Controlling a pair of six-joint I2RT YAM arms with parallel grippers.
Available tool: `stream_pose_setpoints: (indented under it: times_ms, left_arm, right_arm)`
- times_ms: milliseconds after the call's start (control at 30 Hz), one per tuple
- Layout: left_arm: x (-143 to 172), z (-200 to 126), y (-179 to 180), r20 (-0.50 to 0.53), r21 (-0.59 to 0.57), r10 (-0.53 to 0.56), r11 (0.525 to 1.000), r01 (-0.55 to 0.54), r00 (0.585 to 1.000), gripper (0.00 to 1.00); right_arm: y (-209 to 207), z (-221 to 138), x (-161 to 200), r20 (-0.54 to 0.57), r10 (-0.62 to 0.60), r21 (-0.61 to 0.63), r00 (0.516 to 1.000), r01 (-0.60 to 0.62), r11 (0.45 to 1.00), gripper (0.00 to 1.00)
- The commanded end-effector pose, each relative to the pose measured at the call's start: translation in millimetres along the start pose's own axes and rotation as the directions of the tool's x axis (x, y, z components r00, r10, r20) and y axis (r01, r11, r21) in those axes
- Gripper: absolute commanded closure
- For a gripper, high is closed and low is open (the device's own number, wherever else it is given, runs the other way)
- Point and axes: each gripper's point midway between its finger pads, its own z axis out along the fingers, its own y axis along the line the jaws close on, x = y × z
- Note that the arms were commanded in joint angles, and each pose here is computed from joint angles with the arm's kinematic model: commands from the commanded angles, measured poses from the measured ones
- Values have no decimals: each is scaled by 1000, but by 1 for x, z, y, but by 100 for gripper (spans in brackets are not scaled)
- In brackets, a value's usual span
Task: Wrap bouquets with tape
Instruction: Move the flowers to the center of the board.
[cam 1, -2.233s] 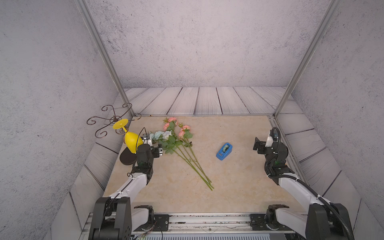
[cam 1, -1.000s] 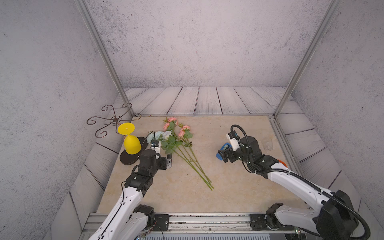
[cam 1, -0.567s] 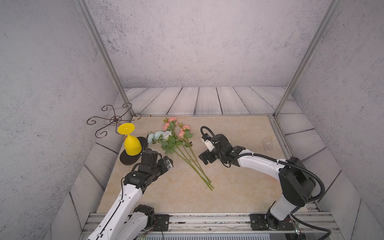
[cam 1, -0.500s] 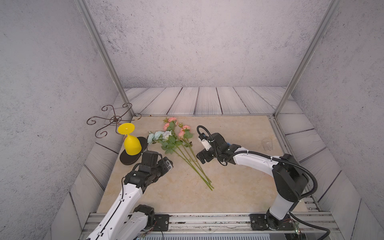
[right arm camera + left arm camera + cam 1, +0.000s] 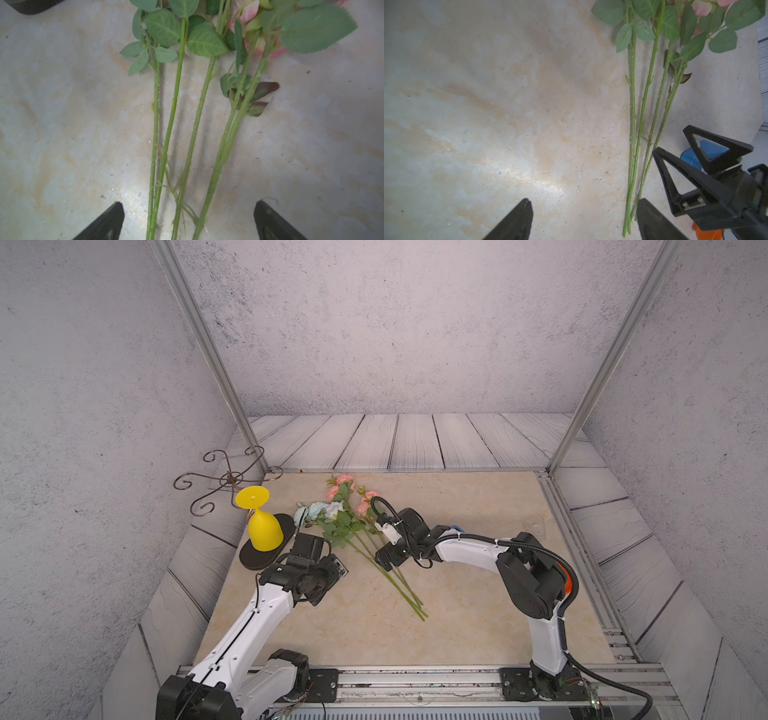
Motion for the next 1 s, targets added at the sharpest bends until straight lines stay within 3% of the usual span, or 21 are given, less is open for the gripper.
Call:
stream_pose_setpoints:
  times_ms: [0,300,500,633,967]
  left_arm:
    - [5,3,-1,-25,2,4,1000,-4,1000,19]
    - [8,6,7,-26,-12,-5,1000,5,1000,21]
    - [7,6,7,-19,-14,-9,1000,8,1000,22]
    - [6,5,8,-13,-20,-16,1000,16,1000,23]
    - [4,6,8,-3,-17,-24,1000,24,1000,25]
  right_arm:
    - [1,19,17,-76,17,-7,997,-18,1000,1]
    - [7,40,29,-167,-49,46,985,57,997,0]
    - [7,48,45,-217,-61,56,974,75,996,12]
    - [2,50,56,-244,-65,74,968,86,994,24]
    - [5,52,70,-296,-96,39,950,112,993,76]
